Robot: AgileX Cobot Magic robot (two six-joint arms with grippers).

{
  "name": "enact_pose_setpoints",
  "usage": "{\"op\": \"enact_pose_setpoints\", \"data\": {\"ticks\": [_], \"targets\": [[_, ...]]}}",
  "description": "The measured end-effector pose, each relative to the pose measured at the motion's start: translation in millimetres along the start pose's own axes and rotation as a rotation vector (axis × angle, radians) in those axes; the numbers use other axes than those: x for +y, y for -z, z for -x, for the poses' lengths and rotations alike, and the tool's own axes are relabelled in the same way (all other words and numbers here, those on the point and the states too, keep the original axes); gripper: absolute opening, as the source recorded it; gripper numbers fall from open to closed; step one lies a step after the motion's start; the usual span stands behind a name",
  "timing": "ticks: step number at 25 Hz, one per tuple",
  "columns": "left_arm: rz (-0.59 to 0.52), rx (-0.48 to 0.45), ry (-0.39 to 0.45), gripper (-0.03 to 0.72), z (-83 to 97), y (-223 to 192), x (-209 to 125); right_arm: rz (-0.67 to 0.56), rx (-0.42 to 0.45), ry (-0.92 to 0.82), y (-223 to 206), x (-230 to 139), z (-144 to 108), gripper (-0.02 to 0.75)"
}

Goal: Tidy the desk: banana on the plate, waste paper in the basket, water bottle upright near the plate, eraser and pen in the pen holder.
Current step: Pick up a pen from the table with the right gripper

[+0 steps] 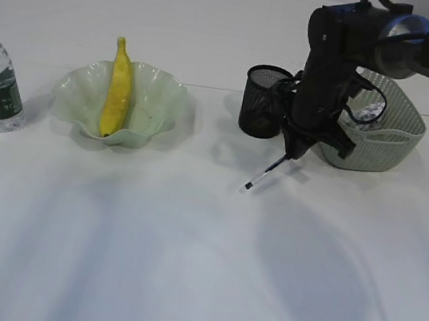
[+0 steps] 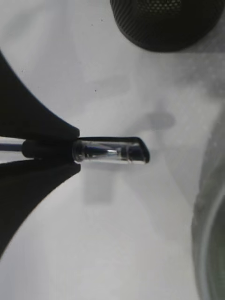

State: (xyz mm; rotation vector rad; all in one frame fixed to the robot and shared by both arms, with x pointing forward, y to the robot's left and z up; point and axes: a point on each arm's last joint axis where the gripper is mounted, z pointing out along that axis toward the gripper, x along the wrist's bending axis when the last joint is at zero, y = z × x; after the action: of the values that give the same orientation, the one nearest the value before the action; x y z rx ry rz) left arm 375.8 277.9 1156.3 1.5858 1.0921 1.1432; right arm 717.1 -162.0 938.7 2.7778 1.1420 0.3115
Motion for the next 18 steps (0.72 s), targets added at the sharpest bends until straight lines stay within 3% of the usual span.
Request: {"op": "enact_pose_setpoints", "data": {"ticks": [18], "targets": [[0.0,0.0,0.0,0.528,0.0,0,0,-0.109,-0.054,0.177,2,-14,3,0.087]]}}
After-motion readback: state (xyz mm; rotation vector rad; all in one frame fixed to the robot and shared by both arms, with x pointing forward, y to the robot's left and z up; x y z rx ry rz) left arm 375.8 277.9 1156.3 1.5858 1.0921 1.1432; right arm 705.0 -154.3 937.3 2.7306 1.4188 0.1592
